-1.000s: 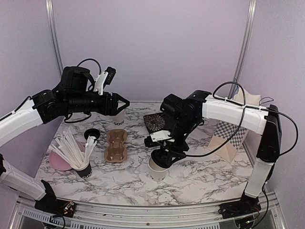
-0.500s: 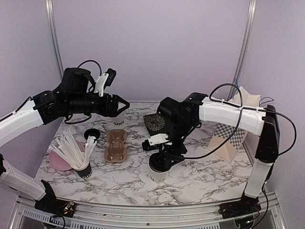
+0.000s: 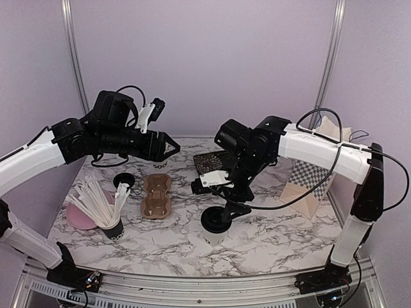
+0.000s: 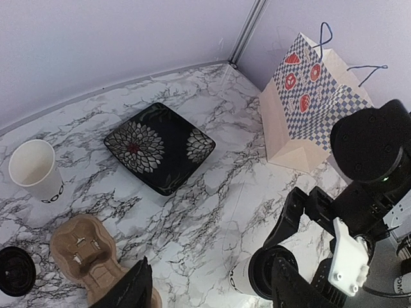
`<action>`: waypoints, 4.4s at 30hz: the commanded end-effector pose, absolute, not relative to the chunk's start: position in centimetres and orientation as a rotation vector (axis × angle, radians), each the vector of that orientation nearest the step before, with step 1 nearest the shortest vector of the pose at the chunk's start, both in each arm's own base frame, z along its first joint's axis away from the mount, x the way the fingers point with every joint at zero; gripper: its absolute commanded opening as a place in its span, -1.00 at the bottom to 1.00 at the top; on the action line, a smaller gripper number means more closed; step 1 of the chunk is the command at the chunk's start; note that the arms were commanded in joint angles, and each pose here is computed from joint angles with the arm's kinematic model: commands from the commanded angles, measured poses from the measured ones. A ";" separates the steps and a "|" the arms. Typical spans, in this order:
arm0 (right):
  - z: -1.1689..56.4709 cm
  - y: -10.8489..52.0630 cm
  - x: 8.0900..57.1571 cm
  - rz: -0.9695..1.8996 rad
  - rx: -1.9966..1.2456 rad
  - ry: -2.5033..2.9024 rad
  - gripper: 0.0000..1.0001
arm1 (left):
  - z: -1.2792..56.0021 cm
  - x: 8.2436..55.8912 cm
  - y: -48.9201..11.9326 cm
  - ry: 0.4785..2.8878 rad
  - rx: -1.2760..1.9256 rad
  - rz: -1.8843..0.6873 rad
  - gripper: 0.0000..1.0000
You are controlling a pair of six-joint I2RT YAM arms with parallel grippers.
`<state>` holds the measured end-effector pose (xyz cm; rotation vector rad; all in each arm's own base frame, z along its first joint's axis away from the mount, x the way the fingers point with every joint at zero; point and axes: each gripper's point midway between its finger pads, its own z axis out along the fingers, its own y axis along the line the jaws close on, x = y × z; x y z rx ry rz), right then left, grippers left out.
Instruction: Pack the takeout coffee
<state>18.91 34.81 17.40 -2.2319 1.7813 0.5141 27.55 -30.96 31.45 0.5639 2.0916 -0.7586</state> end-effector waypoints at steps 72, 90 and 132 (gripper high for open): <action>7.9 31.0 22.3 1.283 -1.374 2.421 -0.13 | 6.4 19.1 -38.0 2.852 0.807 -0.648 -0.44; 16.6 30.7 22.1 1.266 -1.462 2.137 0.63 | 17.0 21.5 -40.1 2.547 0.748 -0.773 -0.04; 9.1 31.3 22.7 0.952 -1.519 2.321 0.97 | 9.9 20.8 -41.8 2.610 0.707 -0.897 -0.44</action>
